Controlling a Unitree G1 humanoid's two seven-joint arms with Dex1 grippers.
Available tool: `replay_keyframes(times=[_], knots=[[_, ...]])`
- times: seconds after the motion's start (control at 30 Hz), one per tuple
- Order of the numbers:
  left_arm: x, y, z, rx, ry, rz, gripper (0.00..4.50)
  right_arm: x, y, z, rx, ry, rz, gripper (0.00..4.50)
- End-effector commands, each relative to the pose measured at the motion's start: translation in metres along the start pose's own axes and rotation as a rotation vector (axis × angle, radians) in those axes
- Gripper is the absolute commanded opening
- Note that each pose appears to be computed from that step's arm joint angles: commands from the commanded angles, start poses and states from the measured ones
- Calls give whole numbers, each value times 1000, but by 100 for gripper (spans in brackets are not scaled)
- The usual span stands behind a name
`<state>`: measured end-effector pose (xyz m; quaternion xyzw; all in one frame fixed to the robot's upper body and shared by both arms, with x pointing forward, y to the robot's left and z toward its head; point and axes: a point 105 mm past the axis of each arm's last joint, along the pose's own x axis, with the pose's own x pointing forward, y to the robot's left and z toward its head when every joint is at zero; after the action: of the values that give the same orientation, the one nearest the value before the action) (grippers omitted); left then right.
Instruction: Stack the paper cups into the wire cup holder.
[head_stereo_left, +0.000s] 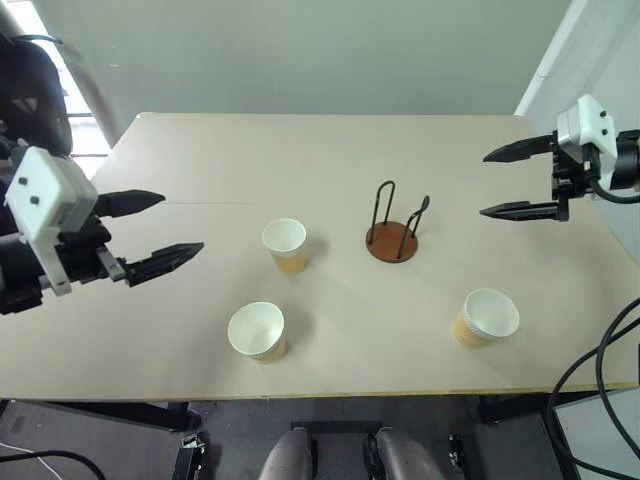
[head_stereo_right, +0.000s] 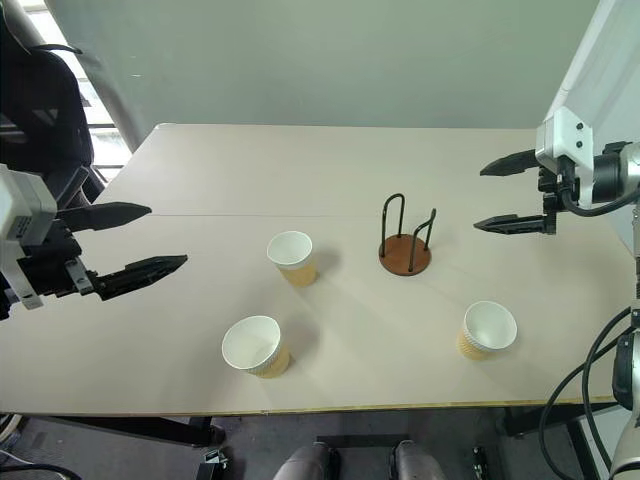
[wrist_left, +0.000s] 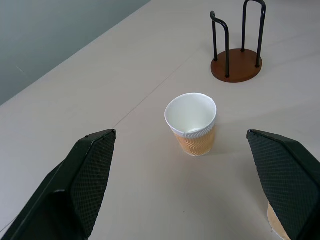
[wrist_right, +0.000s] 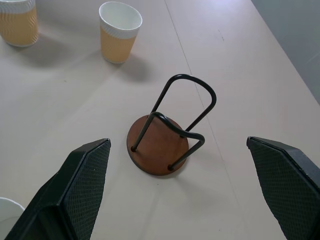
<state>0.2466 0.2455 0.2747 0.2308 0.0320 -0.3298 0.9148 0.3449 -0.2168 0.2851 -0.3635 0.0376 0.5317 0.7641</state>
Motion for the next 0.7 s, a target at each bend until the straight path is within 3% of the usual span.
replay_keyframes(times=[0.03, 0.7], knots=[[-3, 3, 9, 45, -14, 19, 450, -9, -3, 10, -47, 3, -37, 448], [-6, 2, 11, 38, -13, 5, 450, -8, -2, 10, -27, -6, -32, 448]])
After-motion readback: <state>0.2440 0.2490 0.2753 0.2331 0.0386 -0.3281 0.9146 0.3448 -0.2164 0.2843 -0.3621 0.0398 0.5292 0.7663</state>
